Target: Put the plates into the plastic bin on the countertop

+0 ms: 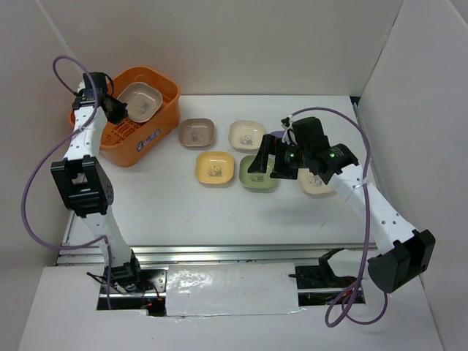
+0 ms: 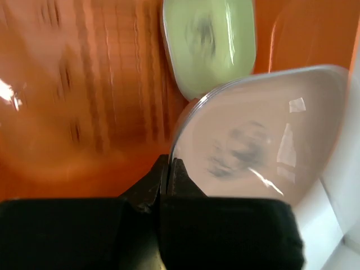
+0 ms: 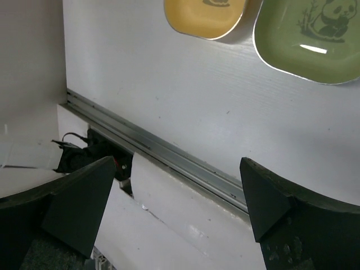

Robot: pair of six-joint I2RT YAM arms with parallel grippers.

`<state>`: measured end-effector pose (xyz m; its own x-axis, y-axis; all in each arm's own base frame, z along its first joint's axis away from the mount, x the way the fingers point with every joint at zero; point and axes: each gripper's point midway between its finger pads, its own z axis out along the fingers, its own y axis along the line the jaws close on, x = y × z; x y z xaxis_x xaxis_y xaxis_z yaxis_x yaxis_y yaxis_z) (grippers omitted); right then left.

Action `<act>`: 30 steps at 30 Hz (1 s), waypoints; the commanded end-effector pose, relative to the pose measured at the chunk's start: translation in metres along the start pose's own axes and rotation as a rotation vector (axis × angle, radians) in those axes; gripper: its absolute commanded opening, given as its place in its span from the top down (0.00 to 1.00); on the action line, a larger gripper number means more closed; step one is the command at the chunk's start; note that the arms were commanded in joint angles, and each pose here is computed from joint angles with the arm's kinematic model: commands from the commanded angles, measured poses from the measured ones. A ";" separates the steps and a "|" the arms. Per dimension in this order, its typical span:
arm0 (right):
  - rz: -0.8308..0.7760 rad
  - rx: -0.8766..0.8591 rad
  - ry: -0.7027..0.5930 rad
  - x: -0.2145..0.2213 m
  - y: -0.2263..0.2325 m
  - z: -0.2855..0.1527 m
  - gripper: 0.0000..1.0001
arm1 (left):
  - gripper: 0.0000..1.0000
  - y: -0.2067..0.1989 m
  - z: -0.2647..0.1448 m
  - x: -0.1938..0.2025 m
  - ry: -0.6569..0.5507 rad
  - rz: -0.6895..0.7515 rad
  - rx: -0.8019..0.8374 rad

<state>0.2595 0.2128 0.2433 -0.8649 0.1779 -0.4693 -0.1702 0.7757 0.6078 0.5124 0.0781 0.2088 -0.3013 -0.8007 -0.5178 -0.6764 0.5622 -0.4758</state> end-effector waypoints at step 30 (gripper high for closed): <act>-0.020 -0.001 0.054 -0.019 0.011 0.017 0.00 | 0.01 -0.108 -0.024 -0.111 -0.363 0.013 0.293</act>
<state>0.2775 0.2269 0.2376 -0.8939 0.1429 -0.4248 -0.1598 0.7839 0.6000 0.6225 0.1205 0.1769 -0.1783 -0.8186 -0.5460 -0.6095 0.5275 -0.5918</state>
